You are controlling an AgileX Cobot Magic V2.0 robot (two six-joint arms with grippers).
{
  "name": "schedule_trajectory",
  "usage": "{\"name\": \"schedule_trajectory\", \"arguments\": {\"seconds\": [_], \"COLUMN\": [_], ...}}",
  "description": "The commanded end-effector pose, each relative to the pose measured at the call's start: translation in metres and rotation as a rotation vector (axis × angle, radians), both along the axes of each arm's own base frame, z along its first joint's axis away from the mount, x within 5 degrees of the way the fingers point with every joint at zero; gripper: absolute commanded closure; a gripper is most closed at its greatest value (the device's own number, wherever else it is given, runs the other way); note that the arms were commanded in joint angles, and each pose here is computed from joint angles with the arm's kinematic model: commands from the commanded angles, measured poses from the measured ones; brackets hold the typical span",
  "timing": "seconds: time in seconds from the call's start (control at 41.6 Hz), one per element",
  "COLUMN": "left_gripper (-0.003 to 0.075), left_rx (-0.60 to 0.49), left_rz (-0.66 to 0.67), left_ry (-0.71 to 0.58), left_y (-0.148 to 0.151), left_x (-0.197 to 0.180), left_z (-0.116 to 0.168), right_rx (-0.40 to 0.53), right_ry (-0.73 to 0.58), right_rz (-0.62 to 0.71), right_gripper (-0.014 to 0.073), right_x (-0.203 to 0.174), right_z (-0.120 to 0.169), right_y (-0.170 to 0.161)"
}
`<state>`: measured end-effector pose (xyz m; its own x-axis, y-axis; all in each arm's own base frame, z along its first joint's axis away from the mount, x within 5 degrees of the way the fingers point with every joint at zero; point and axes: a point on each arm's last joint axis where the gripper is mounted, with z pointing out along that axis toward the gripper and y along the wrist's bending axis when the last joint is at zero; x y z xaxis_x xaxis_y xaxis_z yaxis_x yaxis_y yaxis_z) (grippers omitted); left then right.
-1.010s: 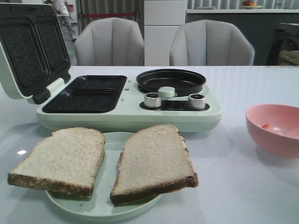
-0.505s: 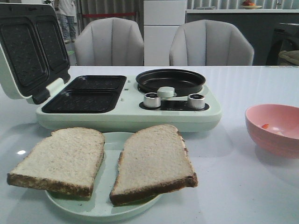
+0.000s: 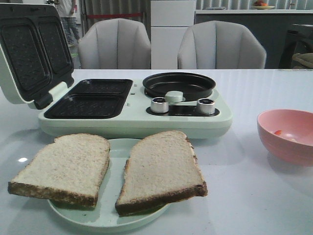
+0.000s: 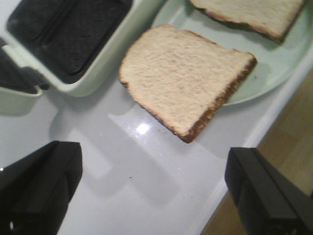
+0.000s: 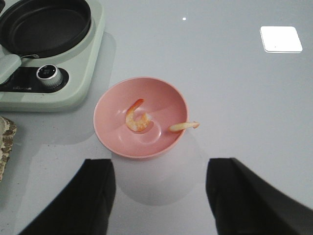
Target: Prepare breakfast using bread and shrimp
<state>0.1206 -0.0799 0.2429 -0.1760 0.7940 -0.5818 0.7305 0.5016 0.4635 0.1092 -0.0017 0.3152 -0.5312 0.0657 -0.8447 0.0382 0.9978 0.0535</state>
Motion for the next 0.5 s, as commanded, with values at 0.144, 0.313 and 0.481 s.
{"name": "schedule_trajectory", "arguments": {"seconds": [0.144,0.313,0.481], "left_gripper": [0.0086,0.0086,0.0086], "left_rx": [0.217,0.332,0.444], "left_rz": [-0.107,-0.133,-0.149], "left_ry": [-0.042,-0.137,-0.164], "left_y": [-0.042,-0.061,-0.068], "left_x": [0.017,0.025,0.034], "left_z": [-0.023,-0.038,-0.055], "right_rx": [-0.007,-0.007,-0.007], "right_ry": [-0.088,-0.088,-0.088], "right_rz": [-0.003,-0.003,-0.003], "right_gripper": [0.0075,0.0075,0.0075], "right_x": [0.004,0.004,0.004], "right_z": [0.015,0.015,0.015], "right_y": [-0.001,-0.001,-0.001]}}
